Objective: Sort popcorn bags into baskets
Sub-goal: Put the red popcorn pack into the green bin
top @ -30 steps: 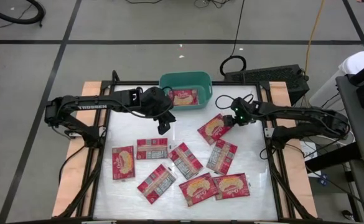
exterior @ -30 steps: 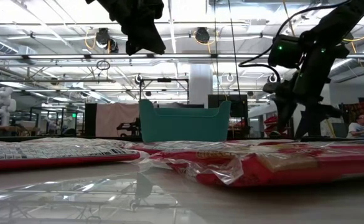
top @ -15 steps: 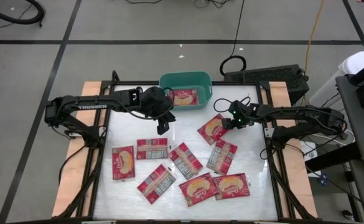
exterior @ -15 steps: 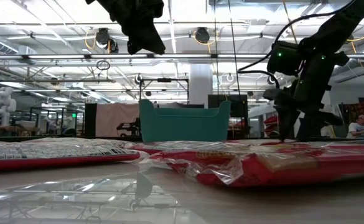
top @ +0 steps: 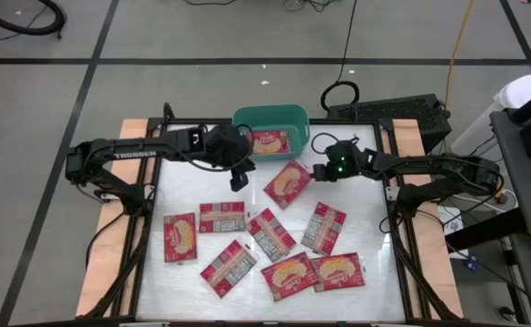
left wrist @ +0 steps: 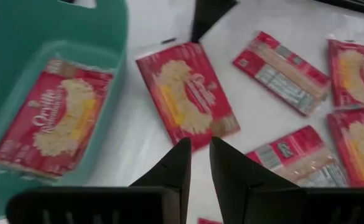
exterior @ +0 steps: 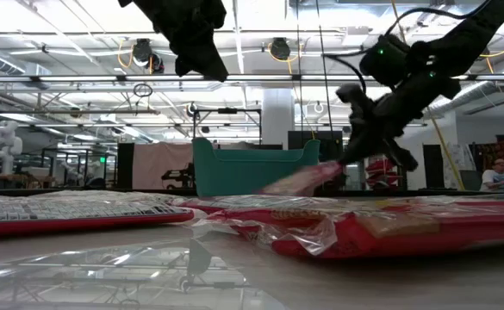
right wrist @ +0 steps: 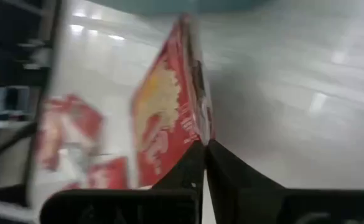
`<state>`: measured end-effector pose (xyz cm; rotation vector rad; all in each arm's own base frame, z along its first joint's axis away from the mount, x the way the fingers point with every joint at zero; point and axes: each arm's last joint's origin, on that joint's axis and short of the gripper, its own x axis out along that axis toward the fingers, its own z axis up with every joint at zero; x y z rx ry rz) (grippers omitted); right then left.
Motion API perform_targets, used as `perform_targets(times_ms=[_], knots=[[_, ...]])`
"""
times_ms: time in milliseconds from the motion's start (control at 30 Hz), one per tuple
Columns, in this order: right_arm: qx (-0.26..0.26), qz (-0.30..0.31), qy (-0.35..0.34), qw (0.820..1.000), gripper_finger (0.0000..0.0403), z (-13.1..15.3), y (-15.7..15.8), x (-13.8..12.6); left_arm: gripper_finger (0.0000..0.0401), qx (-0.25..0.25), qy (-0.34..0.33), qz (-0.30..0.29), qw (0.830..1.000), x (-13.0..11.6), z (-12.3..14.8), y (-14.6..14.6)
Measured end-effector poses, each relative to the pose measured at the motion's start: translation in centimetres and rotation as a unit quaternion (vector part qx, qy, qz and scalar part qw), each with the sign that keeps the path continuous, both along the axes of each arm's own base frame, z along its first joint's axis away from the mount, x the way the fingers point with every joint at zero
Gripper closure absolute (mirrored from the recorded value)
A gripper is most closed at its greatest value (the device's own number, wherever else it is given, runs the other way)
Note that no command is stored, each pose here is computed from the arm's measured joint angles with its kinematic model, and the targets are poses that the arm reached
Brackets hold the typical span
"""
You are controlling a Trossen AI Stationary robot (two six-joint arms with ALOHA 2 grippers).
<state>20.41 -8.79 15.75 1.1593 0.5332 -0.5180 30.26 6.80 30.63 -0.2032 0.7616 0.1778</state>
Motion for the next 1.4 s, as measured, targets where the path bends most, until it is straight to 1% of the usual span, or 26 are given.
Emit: perform_targets(times_ms=[100, 200, 300, 400, 500, 567, 633, 667, 767, 900, 1033, 1100, 1200, 1333, 1400], knots=[[0.003, 0.012, -0.031, 0.999, 0.0401, 0.5, 0.0, 0.4, 0.0339, -0.001, -0.021, 0.014, 1.000, 0.1, 0.3, 0.6], [0.000, 0.031, -0.052, 0.998, 0.0402, 0.8, 0.2, 0.7, 0.0338, 0.003, -0.062, 0.019, 0.998, 0.6, 0.9, 1.0], [-0.007, 0.063, -0.076, 0.995, 0.0402, 1.1, 0.6, 1.1, 0.0321, 0.012, -0.099, 0.018, 0.995, 1.0, 1.5, 1.2], [-0.015, 0.080, -0.101, 0.992, 0.0402, 1.6, 1.1, 1.5, 0.0283, 0.016, -0.115, 0.018, 0.993, 1.5, 1.4, 1.5], [-0.021, 0.095, -0.121, 0.988, 0.0403, 2.0, 1.7, 1.9, 0.0231, 0.014, -0.098, 0.021, 0.995, 1.7, 0.7, 1.8], [-0.022, 0.102, -0.124, 0.987, 0.0403, 2.1, 2.0, 2.1, 0.0196, 0.020, -0.102, 0.013, 0.995, 2.3, 0.3, 2.0], [-0.026, 0.113, -0.126, 0.985, 0.0403, 2.4, 2.3, 2.4, 0.0165, 0.018, -0.081, -0.004, 0.996, 2.7, -0.7, 2.2], [-0.034, 0.120, -0.130, 0.984, 0.0403, 2.6, 2.4, 2.5, 0.0152, 0.022, -0.082, -0.017, 0.996, 3.0, -1.1, 2.3], [-0.060, 0.144, -0.139, 0.978, 0.0403, 3.3, 2.8, 3.0, 0.0128, 0.015, -0.067, -0.059, 0.996, 3.7, -2.6, 3.1], [-0.095, 0.172, -0.138, 0.971, 0.0403, 4.2, 3.0, 3.6, 0.0124, 0.005, -0.059, -0.096, 0.994, 4.3, -4.2, 4.3], [-0.117, 0.189, -0.126, 0.967, 0.0403, 5.0, 2.9, 3.9, 0.0140, 0.028, -0.071, -0.125, 0.989, 4.6, -4.6, 5.2], [-0.130, 0.197, -0.127, 0.964, 0.0403, 5.2, 2.8, 4.0, 0.0147, 0.032, -0.084, -0.130, 0.987, 4.8, -4.8, 5.7], [-0.144, 0.204, -0.128, 0.960, 0.0403, 5.3, 2.8, 4.0, 0.0155, 0.026, -0.101, -0.139, 0.985, 5.3, -5.3, 6.3], [-0.160, 0.223, -0.130, 0.953, 0.0403, 5.3, 2.9, 4.0, 0.0157, 0.017, -0.107, -0.146, 0.983, 6.1, -6.6, 6.7], [-0.166, 0.230, -0.131, 0.950, 0.0403, 5.3, 2.9, 4.0, 0.0158, 0.014, -0.118, -0.160, 0.980, 6.4, -6.8, 6.7]])
